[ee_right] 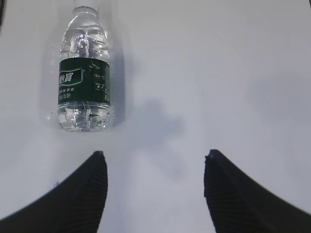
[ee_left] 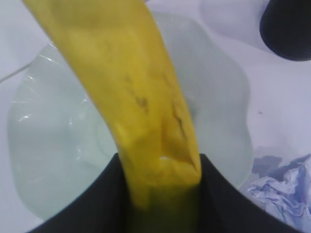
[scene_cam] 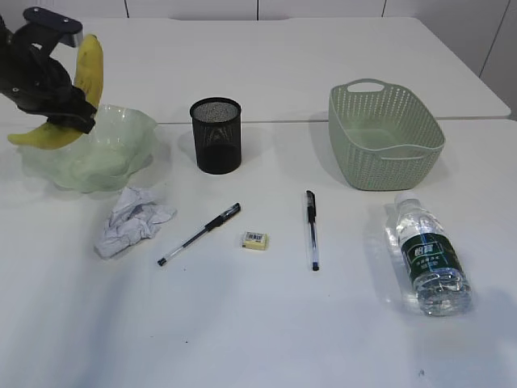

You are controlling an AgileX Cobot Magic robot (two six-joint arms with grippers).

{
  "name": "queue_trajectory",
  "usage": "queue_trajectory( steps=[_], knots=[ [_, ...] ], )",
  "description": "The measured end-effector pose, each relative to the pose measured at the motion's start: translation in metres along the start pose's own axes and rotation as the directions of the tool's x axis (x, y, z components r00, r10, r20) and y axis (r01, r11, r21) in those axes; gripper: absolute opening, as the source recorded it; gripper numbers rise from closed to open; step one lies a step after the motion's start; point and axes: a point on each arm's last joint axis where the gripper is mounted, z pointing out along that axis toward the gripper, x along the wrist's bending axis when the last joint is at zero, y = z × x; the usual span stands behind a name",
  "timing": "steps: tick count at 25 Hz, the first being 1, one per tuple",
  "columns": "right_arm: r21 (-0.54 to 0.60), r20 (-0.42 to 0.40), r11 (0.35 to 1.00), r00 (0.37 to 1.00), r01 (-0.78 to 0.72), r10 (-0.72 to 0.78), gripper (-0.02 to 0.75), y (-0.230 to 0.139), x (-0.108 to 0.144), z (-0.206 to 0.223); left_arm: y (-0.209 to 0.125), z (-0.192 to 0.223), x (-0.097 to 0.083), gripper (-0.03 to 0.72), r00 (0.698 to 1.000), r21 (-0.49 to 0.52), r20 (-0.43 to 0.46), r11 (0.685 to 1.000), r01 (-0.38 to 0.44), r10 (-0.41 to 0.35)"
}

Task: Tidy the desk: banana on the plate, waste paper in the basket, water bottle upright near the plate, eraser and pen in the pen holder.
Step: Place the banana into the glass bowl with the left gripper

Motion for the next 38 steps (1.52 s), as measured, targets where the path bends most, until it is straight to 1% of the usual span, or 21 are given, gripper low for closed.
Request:
queue_trajectory(
  steps=[6, 13, 16, 20, 25, 29, 34, 38],
  knots=[
    [-0.004, 0.001, 1.0, 1.0, 0.001, -0.001, 0.465, 0.0, 0.0, 0.0, -0.012, 0.025, -0.002, 0.239, 1.0, 0.056, 0.018, 0.998, 0.004, -0.005],
    [-0.018, 0.0, 1.0, 1.0, 0.001, -0.001, 0.465, 0.002, 0.0, 0.0, -0.022, 0.046, -0.003, 0.239, 0.999, 0.096, 0.03, 0.995, 0.008, -0.011],
    [-0.028, -0.001, 1.0, 1.0, 0.001, -0.001, 0.465, 0.003, 0.0, 0.0, -0.024, 0.052, -0.003, 0.239, 1.0, 0.089, 0.024, 0.996, 0.009, -0.011],
    [-0.028, -0.001, 1.0, 1.0, 0.001, -0.001, 0.465, 0.003, 0.0, 0.0, -0.02, 0.052, -0.001, 0.239, 1.0, 0.053, 0.007, 0.999, 0.01, -0.01],
    [-0.029, 0.0, 1.0, 1.0, 0.001, -0.001, 0.465, 0.003, 0.0, 0.0, -0.019, 0.052, -0.001, 0.239, 1.0, 0.041, 0.002, 0.999, 0.012, -0.013],
    [-0.03, 0.0, 1.0, 1.0, 0.001, -0.001, 0.465, 0.003, 0.0, 0.0, -0.016, 0.052, 0.0, 0.241, 1.0, 0.007, -0.013, 1.0, 0.014, -0.014],
    [-0.03, 0.001, 1.0, 1.0, 0.002, -0.002, 0.465, 0.003, 0.0, 0.0, -0.014, 0.052, 0.001, 0.272, 0.999, -0.022, -0.015, 0.999, 0.036, -0.037],
    [-0.03, 0.003, 1.0, 1.0, 0.004, -0.004, 0.465, 0.003, 0.0, 0.0, -0.013, 0.052, 0.001, 0.277, 0.999, -0.027, -0.017, 0.999, 0.038, -0.038]
  ],
)
